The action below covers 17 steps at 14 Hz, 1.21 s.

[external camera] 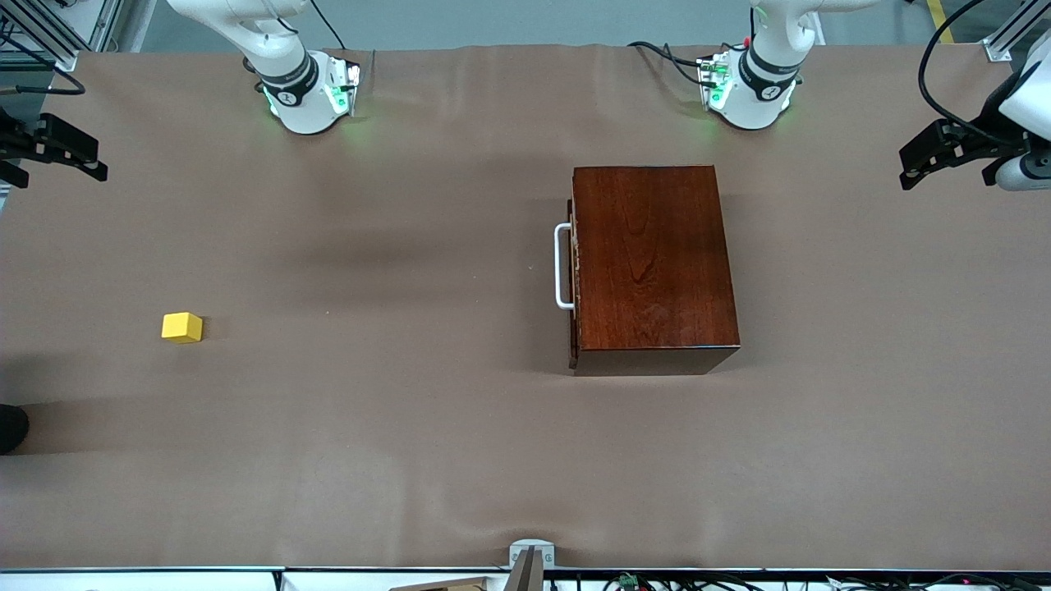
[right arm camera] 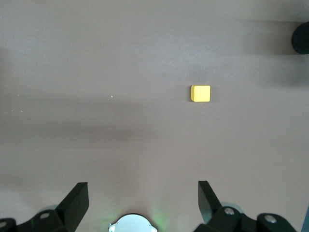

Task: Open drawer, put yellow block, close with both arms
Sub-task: 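Reach the left gripper to the white handle of the wooden drawer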

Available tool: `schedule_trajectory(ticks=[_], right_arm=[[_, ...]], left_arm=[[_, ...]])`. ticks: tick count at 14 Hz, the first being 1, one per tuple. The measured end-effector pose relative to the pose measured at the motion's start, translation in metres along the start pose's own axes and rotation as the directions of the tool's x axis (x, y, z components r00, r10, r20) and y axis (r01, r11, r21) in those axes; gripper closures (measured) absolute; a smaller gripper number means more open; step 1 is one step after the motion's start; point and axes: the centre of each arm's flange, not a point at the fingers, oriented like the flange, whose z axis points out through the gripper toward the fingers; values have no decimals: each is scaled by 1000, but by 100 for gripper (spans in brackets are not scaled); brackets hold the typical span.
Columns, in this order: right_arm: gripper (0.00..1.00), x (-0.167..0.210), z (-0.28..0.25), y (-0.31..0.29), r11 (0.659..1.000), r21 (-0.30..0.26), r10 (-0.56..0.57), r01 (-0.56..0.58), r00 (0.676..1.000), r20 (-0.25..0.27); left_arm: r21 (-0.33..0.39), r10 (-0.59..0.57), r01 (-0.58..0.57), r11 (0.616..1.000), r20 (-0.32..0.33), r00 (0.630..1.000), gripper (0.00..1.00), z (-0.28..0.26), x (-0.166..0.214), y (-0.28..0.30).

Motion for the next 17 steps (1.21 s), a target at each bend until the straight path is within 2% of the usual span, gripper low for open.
schedule_trajectory(ticks=[11, 14, 17], right_arm=[[0, 0, 0, 0, 1000, 0, 0, 0, 1000, 1], [0, 0, 0, 0, 1000, 0, 0, 0, 1000, 2], [0, 0, 0, 0, 1000, 0, 1, -1, 1000, 2]], left_arm=[[0, 23, -23, 1000, 4, 1000, 0, 3, 4, 13], [-1, 79, -79, 997, 23, 997, 0, 19, 9, 68], [-17, 68, -68, 998, 25, 997, 0, 33, 14, 155]])
